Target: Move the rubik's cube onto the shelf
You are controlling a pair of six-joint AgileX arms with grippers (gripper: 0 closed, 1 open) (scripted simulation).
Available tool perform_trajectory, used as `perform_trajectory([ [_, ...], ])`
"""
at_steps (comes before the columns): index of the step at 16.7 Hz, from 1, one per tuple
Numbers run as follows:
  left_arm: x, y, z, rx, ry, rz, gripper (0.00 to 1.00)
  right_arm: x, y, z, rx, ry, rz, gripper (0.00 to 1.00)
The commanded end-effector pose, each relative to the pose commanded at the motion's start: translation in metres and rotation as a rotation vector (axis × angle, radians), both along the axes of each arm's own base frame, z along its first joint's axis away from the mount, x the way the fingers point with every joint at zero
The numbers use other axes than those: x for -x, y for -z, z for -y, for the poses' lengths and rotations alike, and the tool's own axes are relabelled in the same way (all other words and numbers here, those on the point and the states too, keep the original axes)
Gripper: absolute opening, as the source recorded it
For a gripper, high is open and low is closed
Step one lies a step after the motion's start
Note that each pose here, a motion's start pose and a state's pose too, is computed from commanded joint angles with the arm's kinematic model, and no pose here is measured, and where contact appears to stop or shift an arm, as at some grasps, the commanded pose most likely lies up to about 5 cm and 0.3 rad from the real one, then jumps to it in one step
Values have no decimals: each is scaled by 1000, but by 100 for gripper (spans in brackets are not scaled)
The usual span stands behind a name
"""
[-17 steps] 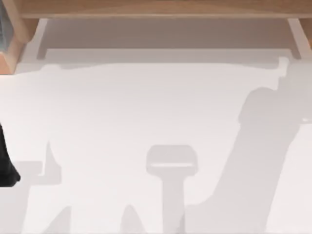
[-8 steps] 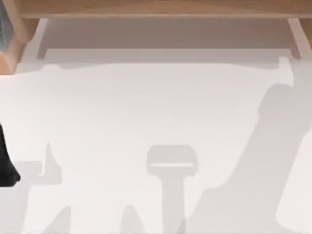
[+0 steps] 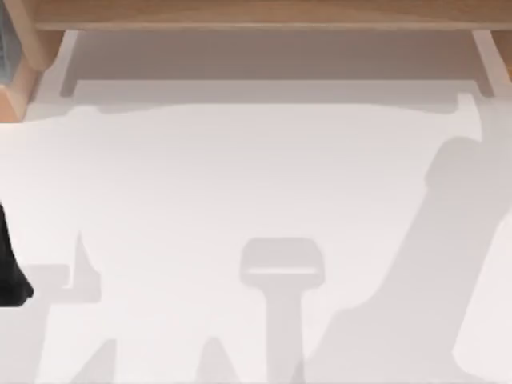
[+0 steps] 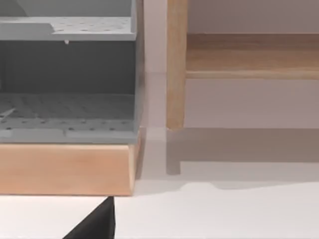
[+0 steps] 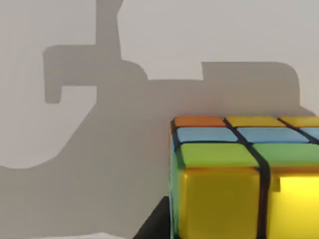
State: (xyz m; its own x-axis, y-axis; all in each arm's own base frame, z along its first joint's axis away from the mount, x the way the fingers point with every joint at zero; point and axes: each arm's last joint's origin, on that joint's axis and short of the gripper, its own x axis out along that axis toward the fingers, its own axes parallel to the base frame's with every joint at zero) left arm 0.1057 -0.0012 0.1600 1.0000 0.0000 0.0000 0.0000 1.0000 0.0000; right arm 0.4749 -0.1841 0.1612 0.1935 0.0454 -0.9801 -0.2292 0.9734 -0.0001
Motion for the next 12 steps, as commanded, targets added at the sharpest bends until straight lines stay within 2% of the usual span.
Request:
perform_trajectory([
  [5, 0, 0, 0, 0, 0, 0, 100, 0, 0, 0, 0, 0, 0, 2],
  [12, 0, 0, 0, 0, 0, 0, 100, 0, 0, 0, 0, 0, 0, 0],
])
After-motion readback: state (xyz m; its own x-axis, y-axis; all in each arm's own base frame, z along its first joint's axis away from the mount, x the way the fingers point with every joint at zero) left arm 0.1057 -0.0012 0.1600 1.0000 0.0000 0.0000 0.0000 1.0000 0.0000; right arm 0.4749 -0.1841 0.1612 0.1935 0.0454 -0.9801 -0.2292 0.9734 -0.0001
